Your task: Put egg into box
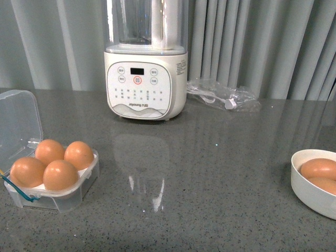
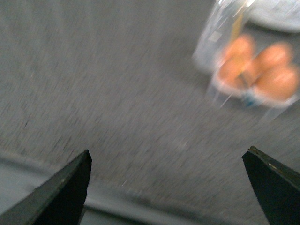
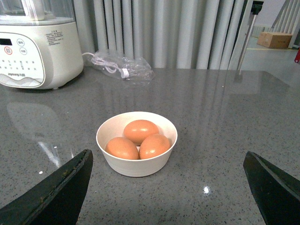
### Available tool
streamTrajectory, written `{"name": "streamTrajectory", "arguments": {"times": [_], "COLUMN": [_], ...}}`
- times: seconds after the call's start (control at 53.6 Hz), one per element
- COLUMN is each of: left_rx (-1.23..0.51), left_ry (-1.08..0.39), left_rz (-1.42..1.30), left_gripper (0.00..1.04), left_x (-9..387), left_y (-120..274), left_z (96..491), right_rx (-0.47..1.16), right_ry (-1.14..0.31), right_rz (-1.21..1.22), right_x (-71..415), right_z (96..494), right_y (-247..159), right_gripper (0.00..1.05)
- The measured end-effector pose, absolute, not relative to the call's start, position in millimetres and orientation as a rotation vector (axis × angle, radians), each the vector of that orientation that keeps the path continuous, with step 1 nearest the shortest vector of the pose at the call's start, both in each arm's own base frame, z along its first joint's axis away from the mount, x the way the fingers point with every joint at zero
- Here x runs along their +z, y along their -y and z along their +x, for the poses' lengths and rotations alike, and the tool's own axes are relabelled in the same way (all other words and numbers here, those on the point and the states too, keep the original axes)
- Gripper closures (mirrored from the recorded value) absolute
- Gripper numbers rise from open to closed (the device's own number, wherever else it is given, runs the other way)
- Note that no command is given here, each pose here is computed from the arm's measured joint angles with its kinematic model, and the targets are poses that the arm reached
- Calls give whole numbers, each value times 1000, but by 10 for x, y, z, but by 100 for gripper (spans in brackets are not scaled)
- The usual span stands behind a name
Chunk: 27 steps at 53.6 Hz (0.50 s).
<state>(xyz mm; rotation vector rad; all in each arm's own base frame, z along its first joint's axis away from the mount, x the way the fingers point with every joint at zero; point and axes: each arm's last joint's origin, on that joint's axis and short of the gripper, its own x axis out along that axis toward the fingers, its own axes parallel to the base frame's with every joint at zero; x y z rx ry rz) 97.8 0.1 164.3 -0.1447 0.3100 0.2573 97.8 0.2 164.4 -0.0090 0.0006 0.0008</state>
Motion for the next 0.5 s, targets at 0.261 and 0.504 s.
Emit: {"name": "streamTrajectory", "arguments": {"times": [0.261,0.504], "left_rx": [221,192], "left_ry": [-233,-205], "left_rz": [-250,-249], "left_gripper": [7,7], "left_x": [1843,1919], "left_y": [21,-116], "left_z": [1048,1288], "right_rx": [2,2], "right_ry": [-1,-1], "right_rz": [-9,-7], "right_x": [1644,1644], "right_z": [978,978], "right_y": [-2,-2], "right_gripper": [7,7]}}
